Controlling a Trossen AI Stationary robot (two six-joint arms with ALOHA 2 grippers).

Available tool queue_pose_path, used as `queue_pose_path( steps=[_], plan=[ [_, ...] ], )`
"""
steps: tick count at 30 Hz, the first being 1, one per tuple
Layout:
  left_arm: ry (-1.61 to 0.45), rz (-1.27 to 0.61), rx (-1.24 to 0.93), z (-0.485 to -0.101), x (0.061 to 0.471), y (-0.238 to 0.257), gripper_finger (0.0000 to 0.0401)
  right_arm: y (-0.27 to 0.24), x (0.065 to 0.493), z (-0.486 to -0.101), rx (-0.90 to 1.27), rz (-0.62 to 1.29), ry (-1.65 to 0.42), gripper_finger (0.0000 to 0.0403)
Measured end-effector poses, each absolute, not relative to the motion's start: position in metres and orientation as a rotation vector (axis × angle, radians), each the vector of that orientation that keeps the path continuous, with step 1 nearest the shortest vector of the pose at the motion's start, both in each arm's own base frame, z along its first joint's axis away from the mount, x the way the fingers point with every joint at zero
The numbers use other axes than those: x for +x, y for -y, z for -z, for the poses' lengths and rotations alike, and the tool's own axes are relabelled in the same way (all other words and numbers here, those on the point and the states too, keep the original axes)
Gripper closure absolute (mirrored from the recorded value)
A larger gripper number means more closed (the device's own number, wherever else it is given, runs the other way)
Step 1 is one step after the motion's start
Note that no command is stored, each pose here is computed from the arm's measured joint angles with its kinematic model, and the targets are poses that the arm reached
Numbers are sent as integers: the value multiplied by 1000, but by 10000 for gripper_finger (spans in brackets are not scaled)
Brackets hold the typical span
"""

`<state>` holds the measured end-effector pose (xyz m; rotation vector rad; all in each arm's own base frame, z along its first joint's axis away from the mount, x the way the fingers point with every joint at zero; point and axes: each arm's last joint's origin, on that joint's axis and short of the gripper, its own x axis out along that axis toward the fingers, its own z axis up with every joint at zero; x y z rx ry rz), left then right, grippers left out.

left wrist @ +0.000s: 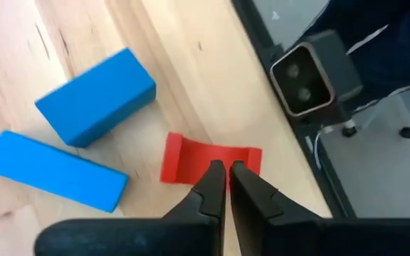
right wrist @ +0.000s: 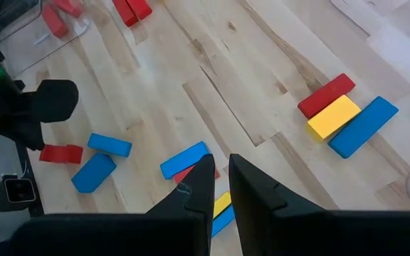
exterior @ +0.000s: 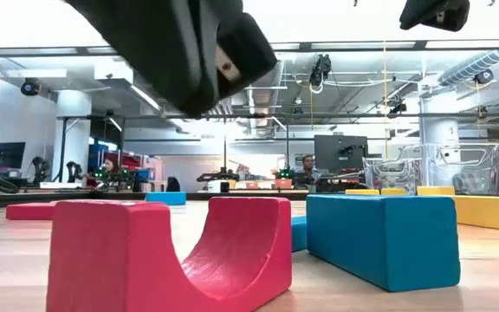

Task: Sort blocks
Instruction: Put the red block into the bottom left transparent bin

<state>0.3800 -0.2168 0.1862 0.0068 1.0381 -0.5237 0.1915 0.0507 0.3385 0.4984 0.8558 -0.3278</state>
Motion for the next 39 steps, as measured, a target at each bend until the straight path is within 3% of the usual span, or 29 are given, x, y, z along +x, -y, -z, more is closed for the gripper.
queue_pose_path(
  steps=[6,17,21,31,39],
  plan=[
    [-1026,526,0,-187,381,218,347,-51,192,-338,505,330,-855,369],
    [-976,452,164,-184,382,219,151,-51,192,-338,505,331,-855,369],
    [-970,454,167,-184,381,220,99,-51,192,-338,509,333,-854,369],
    [-974,584,144,-181,373,238,89,-51,192,-338,511,335,-855,369],
    [-974,464,185,-166,377,238,88,-51,191,-337,516,339,-857,369]
  ],
)
